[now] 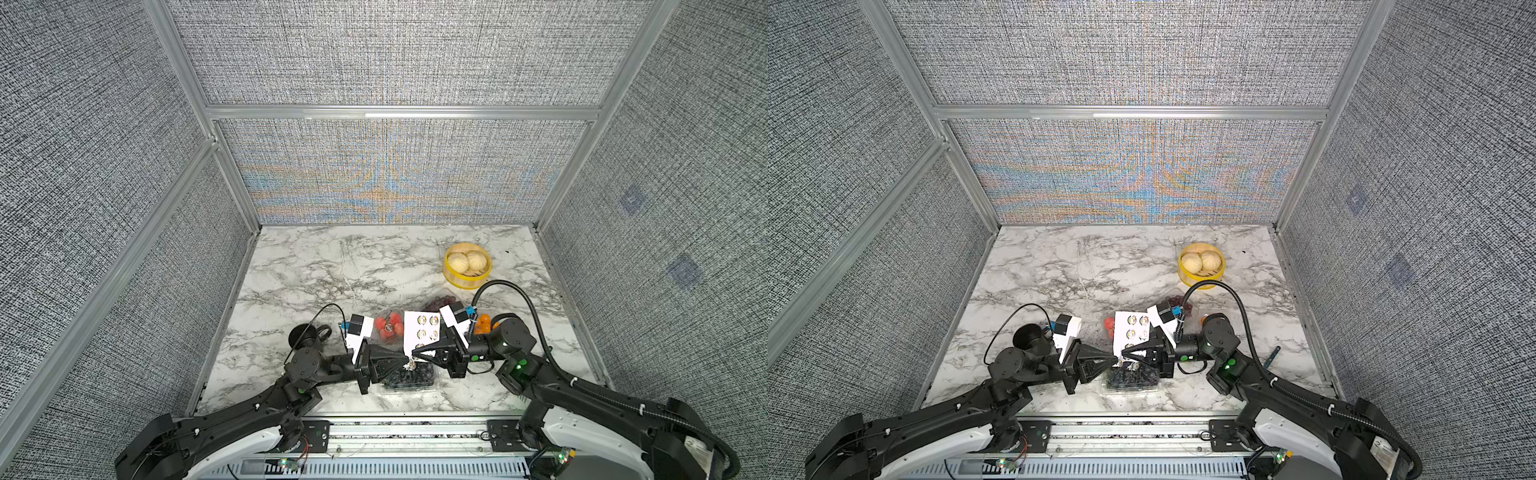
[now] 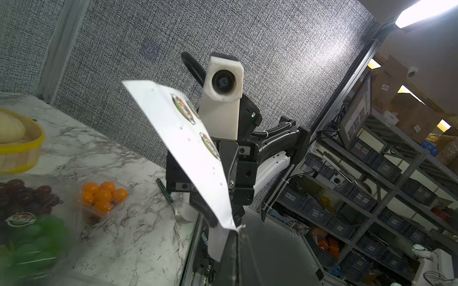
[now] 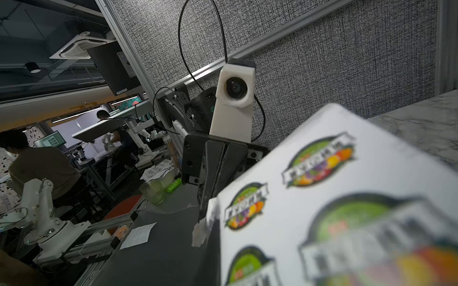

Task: Label fruit boxes
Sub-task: Adjust the label sticker, then tear off the label from the label sticker.

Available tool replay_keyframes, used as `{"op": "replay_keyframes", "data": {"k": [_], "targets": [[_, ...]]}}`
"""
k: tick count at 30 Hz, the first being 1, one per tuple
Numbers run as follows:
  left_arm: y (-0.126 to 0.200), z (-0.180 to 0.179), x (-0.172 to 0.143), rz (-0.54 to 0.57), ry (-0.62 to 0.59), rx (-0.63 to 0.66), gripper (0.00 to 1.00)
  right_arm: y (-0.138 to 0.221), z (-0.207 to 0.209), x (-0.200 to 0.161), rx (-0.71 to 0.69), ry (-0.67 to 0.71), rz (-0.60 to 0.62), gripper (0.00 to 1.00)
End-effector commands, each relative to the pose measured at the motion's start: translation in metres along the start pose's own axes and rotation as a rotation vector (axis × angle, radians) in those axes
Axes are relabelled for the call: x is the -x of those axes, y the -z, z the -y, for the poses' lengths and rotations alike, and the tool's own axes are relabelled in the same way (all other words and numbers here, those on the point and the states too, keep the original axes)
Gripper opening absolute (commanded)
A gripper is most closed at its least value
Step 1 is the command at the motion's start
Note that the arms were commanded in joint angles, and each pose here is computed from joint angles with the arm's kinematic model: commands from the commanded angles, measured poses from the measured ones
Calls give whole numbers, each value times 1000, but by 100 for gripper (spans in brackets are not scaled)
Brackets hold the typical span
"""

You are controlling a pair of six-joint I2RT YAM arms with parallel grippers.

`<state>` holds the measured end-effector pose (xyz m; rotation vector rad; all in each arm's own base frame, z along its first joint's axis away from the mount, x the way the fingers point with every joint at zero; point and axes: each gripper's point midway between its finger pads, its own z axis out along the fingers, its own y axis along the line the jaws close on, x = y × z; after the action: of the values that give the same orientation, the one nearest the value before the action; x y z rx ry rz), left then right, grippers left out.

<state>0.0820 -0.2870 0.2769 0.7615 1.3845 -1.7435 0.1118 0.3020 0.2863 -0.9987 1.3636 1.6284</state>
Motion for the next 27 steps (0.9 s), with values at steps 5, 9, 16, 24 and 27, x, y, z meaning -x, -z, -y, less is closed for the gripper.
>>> {"op": "replay_keyframes", "data": {"k": [5, 9, 16, 24, 27], "targets": [[4, -7, 11, 21, -58, 92, 0, 0, -4, -2, 2, 26, -46, 0], [7, -4, 15, 19, -88, 103, 0, 1, -3, -5, -6, 24, -69, 0], [12, -3, 14, 28, -102, 112, 0, 1, -2, -6, -12, 24, -73, 0], [13, 8, 16, 32, -110, 61, 100, 0, -3, -7, -7, 19, -89, 0], [11, -5, 18, 25, -128, 137, 100, 0, -1, -10, -16, 10, -111, 0]]}}
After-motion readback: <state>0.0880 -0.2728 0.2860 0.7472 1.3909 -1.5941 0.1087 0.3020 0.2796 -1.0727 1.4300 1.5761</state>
